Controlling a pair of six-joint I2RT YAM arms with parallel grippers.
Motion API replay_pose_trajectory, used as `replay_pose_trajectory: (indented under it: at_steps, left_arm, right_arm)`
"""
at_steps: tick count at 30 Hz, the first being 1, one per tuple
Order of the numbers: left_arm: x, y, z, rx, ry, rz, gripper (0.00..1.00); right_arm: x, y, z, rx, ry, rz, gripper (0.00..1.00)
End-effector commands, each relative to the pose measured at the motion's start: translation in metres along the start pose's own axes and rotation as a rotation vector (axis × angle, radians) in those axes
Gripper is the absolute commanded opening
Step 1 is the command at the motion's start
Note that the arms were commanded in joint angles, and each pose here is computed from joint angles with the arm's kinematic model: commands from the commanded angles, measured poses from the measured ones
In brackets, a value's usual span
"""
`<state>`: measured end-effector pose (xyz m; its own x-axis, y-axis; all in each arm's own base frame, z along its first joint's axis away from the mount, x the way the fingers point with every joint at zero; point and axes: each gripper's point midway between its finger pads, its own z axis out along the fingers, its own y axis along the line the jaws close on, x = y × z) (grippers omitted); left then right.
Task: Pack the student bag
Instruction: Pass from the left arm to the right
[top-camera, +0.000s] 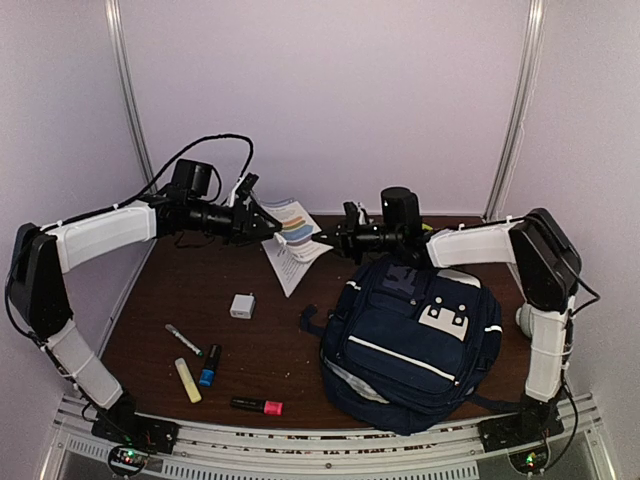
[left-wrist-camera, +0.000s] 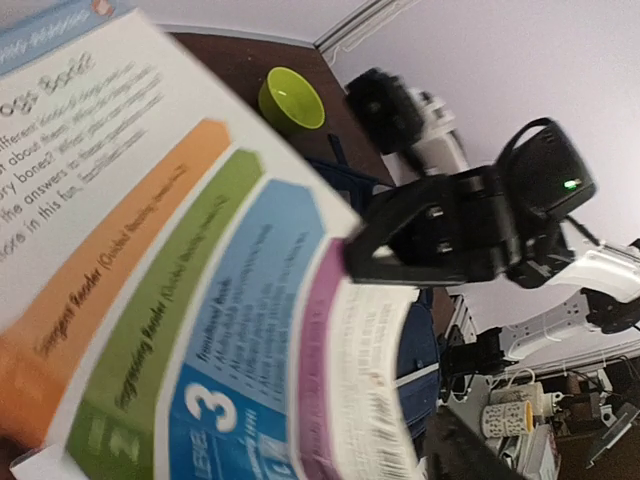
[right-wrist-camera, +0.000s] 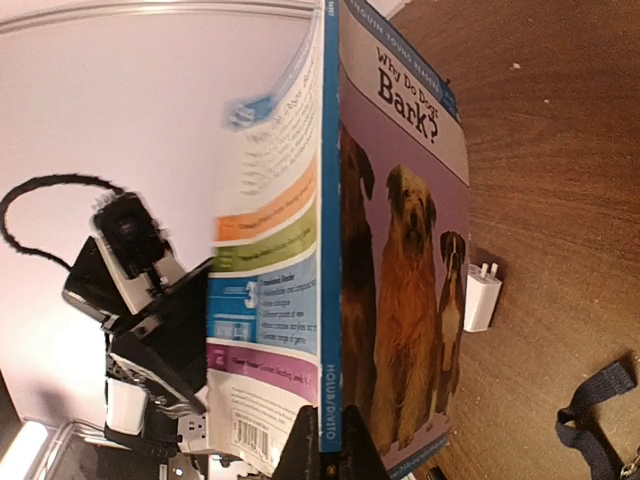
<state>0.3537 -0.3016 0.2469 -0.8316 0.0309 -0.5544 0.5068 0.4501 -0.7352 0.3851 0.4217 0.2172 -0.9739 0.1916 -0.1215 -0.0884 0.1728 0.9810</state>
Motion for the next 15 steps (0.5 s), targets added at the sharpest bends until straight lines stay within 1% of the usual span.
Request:
replay_pose_trajectory:
  at_steps: [1,4,5,10,13,15]
  left_arm:
    - [0.015,0.02,-0.005,-0.12,-0.02,0.054,0.81]
    - [0.014,0.019,-0.005,-0.092,-0.053,0.031,0.95]
    - [0.01,0.013,-0.004,-0.058,-0.069,0.021,0.97]
    - [-0.014,-0.021,-0.012,0.119,-0.206,-0.03,0.98]
    - [-0.029,-0.052,-0.028,0.258,-0.304,-0.011,0.98]
    - [-0.036,-0.073,-0.038,0.365,-0.343,0.005,0.98]
  right_arm:
    - [0.035,0.1,-0.018,0.009,0.048,-0.342,0.0]
    - [0.041,0.122,-0.031,0.052,0.04,-0.393,0.0]
    - [0.043,0.13,-0.035,0.059,0.039,-0.401,0.0]
    - [0.053,0.163,-0.052,0.071,0.029,-0.449,0.0]
    - [0.058,0.177,-0.059,0.054,0.023,-0.452,0.0]
    - [0.06,0.181,-0.061,0.046,0.016,-0.45,0.0]
